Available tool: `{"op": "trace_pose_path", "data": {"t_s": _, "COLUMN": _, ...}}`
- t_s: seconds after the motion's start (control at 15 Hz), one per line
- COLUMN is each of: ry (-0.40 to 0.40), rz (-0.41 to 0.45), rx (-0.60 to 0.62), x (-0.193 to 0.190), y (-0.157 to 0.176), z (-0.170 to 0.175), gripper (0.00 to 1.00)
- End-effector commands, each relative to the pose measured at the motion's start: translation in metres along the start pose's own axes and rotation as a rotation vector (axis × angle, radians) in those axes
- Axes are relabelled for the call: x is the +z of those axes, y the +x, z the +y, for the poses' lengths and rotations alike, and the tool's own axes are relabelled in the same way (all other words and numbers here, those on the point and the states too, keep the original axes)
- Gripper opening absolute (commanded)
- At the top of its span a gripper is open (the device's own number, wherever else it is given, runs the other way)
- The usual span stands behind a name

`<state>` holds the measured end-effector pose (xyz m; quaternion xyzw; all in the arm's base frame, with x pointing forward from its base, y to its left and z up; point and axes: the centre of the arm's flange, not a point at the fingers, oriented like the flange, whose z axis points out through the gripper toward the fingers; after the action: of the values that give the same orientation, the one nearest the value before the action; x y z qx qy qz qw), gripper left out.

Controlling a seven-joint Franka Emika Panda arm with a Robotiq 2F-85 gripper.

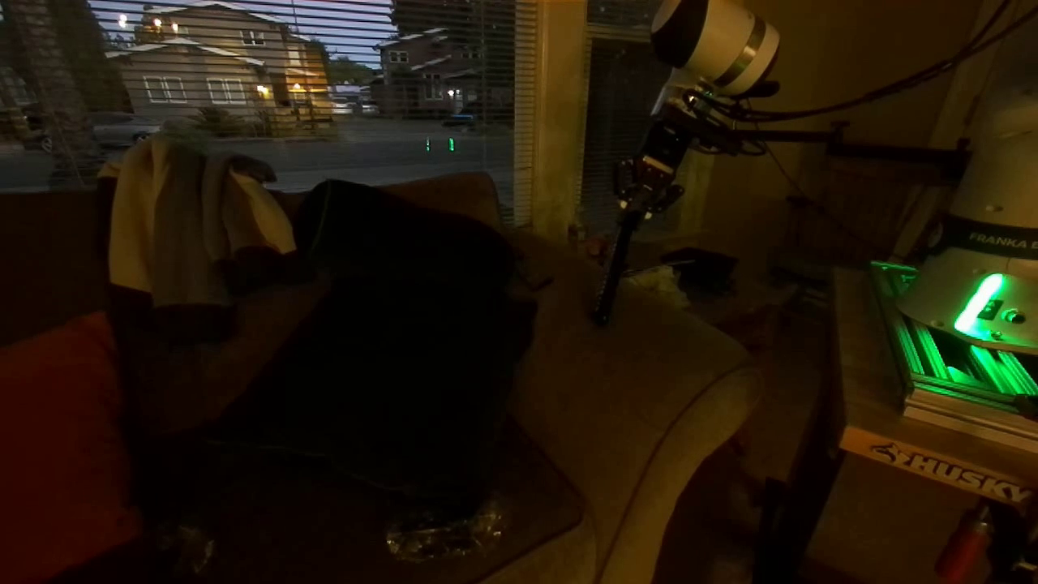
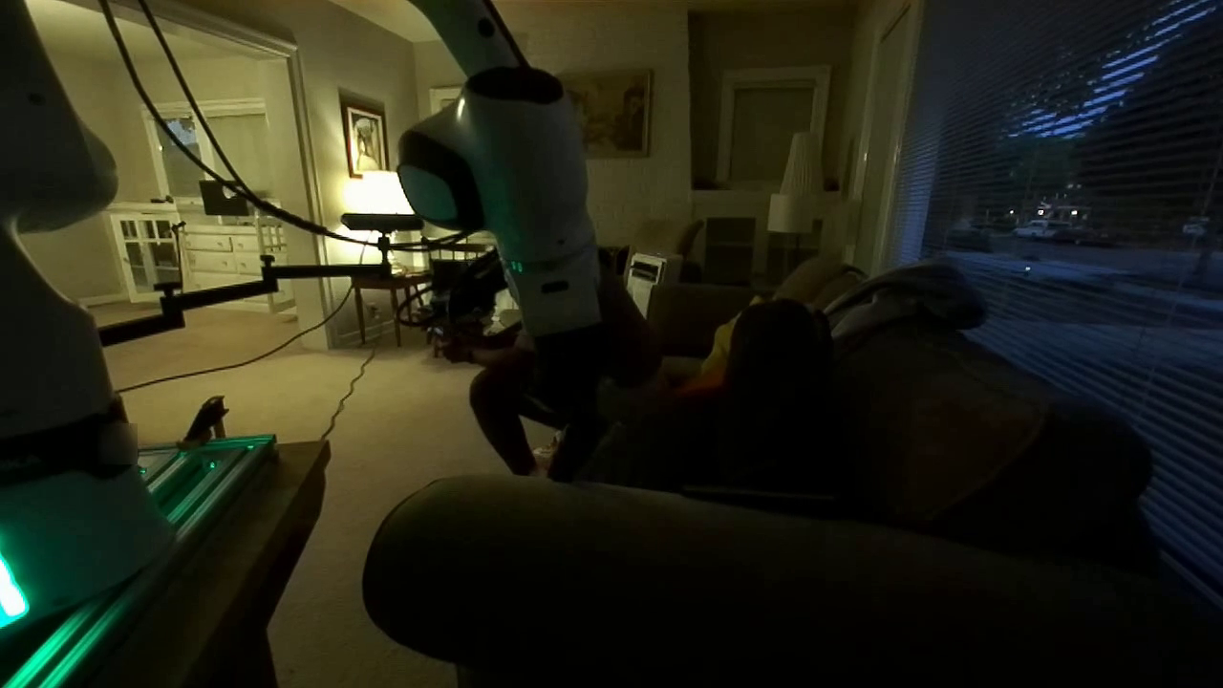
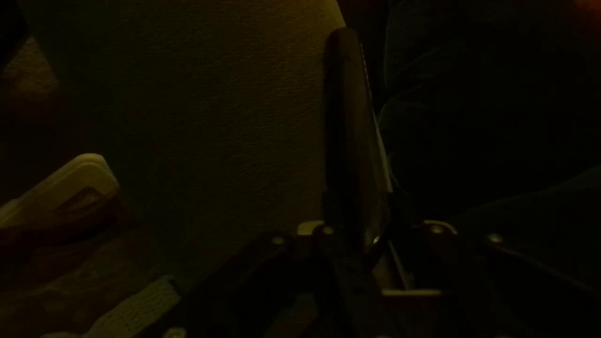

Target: Put the remote on the sofa arm

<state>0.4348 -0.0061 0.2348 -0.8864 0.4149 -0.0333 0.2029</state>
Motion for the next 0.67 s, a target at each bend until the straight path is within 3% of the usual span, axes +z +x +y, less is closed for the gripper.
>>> {"op": "trace_pose_path", "data": {"t_s": 0.0, "ry": -0.025, "rz": 0.023, "rx": -0.017, "x": 0.016, "y": -0.005, "z": 0.022, "gripper": 0.07}}
{"op": "trace_pose_path", "data": {"t_s": 0.2, "ry": -0.043, "rz": 0.093, "rx": 0.021, "x": 0.027, "y": -0.001, "z": 0.027, "gripper": 0.07}}
{"op": "trace_pose_path", "data": {"t_s": 0.6, "ry": -0.038, "rz": 0.317, "rx": 0.02, "x": 0.05, "y": 0.002, "z": 0.029, "gripper": 0.07}}
